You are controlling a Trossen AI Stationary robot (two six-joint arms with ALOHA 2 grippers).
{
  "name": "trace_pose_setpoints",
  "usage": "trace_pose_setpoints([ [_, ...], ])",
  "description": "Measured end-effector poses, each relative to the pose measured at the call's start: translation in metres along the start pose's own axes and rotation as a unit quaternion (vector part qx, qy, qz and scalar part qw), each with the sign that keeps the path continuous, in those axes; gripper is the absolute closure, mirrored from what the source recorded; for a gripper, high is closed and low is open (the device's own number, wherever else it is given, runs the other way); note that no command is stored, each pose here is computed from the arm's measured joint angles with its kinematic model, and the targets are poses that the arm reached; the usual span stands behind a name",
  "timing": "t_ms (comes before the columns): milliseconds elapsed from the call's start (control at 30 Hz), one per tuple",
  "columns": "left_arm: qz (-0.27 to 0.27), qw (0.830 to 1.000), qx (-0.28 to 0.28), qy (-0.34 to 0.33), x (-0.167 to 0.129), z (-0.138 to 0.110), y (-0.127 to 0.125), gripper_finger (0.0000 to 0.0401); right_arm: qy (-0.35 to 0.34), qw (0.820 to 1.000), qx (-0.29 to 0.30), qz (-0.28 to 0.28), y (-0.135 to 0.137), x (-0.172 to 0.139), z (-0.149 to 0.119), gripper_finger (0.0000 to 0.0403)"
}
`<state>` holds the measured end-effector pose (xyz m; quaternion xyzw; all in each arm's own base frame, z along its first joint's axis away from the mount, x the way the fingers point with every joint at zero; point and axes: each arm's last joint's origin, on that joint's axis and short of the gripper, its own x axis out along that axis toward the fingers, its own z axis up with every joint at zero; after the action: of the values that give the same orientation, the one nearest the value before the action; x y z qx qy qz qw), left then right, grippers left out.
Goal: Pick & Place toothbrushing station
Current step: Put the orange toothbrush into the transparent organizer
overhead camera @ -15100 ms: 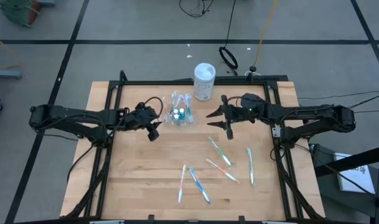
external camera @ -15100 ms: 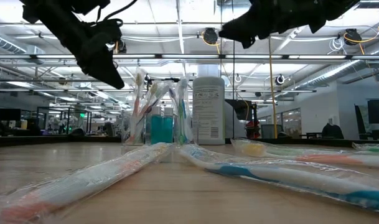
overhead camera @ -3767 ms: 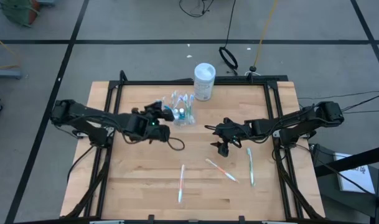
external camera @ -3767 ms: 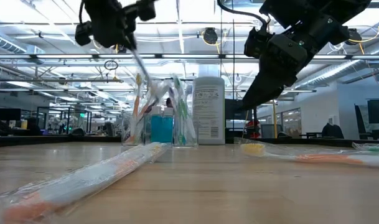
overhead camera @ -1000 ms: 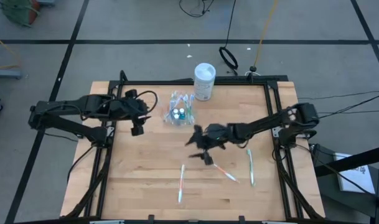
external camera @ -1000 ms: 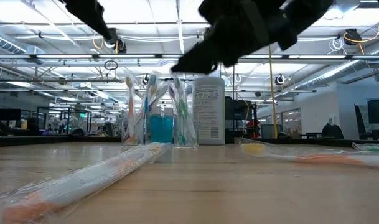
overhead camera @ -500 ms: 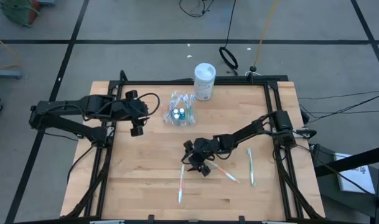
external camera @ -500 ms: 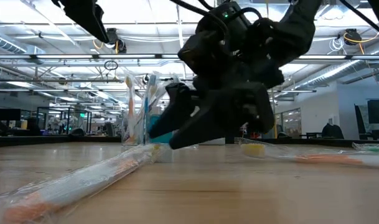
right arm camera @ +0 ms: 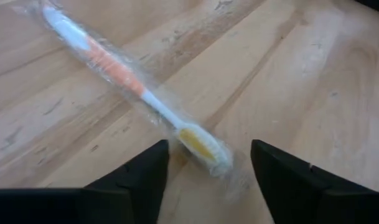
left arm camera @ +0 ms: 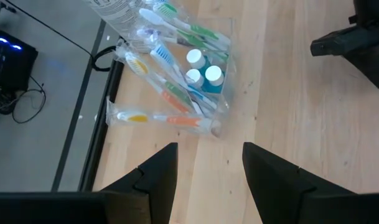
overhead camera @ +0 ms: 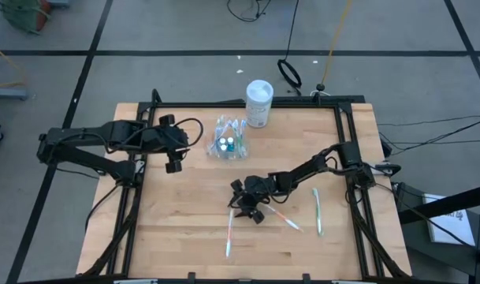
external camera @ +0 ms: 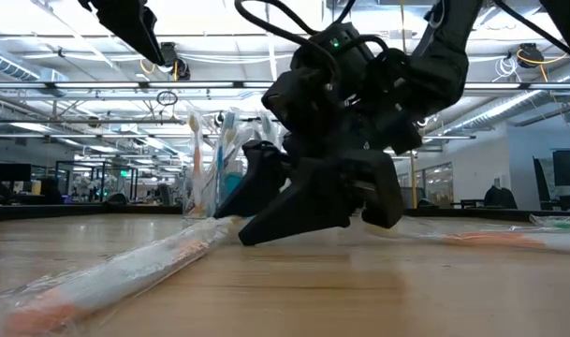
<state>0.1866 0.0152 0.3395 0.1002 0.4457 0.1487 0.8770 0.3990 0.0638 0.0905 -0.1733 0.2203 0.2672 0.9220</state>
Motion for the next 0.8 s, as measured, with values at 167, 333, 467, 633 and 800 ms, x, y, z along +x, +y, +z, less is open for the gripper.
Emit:
trace_pose_setpoints([
  [167,0.000,1.000,0.000,0.000,0.000,0.000,0.000,0.0215,-0.001,1.000,-0.002,0.010,0.001,0.000,0.000,0.0240],
  [333,-0.001,1.000,-0.001,0.000,0.000,0.000,0.000,0.0215,0.004,1.000,-0.006,0.013,0.001,-0.003,0.002,0.0320],
  [467,-0.001,1.000,0.001,0.000,0.000,0.000,0.000,0.0215,0.024,1.000,-0.017,0.009,0.001,-0.014,0.012,0.0373],
  [633,-0.001,1.000,0.001,0.000,0.000,0.000,0.000,0.0215,0.056,0.996,-0.062,-0.040,0.003,-0.040,0.044,0.0398],
  [800,-0.001,1.000,0.001,0.000,0.000,0.000,0.000,0.0215,0.165,0.945,-0.204,-0.196,0.002,-0.074,0.073,0.0401],
])
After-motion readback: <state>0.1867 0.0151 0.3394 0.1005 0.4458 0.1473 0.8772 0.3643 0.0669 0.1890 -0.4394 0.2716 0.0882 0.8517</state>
